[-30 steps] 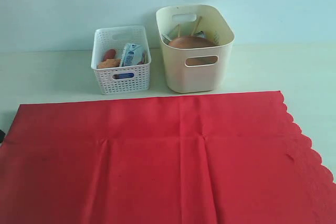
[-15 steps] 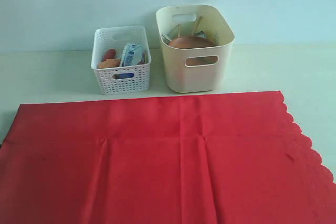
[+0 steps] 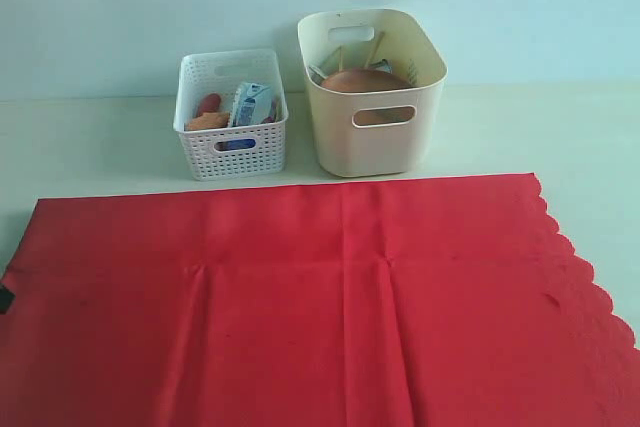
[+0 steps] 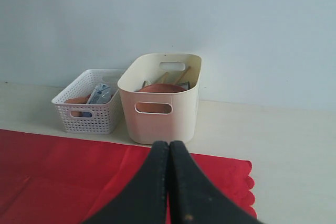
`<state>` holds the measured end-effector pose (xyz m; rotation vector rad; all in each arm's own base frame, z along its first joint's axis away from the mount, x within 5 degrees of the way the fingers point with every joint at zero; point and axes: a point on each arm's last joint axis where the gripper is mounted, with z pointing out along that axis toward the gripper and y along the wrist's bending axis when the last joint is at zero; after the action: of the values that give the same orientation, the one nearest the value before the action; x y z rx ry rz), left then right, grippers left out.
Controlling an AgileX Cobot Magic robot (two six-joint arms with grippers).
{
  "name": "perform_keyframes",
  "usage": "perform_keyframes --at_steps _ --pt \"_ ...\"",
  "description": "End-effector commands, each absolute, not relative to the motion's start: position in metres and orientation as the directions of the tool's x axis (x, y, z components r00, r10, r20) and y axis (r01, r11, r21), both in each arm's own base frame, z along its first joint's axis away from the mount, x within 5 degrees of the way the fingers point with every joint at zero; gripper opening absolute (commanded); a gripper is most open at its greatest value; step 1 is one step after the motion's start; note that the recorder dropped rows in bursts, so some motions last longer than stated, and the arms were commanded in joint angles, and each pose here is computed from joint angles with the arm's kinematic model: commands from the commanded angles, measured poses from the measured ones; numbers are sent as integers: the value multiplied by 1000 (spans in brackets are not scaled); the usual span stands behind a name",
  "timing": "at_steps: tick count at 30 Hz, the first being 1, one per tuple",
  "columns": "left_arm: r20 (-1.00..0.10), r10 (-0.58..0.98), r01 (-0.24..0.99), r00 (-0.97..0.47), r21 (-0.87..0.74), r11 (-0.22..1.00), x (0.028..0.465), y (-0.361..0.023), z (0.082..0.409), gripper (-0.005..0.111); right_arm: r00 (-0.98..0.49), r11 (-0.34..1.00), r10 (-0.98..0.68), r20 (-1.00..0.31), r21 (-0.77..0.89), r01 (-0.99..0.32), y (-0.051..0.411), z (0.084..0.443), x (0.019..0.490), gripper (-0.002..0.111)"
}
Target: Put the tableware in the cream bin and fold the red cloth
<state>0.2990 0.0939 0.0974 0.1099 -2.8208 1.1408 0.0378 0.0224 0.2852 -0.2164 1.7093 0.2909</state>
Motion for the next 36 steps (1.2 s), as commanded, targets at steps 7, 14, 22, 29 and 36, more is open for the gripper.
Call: perform_keyframes --at_steps 7,14,22,29,36 --pt "194 59 -100 -979 -715 691 303 65 68 62 -153 949 23 -988 70 -307 22 285 37 0" --pt "147 39 -75 -988 -695 715 316 69 84 0 -153 949 23 -988 70 -307 22 285 37 0" --pt "-26 1 18 -1000 -652 758 318 69 149 0 -157 946 39 -987 88 -313 23 285 37 0" --pt "-72 -43 12 -996 -635 772 314 62 179 0 -140 940 81 -987 122 -318 24 288 37 0" --pt "-113 -10 62 -994 -619 783 314 35 205 0 -285 899 79 -955 192 -395 34 280 39 0"
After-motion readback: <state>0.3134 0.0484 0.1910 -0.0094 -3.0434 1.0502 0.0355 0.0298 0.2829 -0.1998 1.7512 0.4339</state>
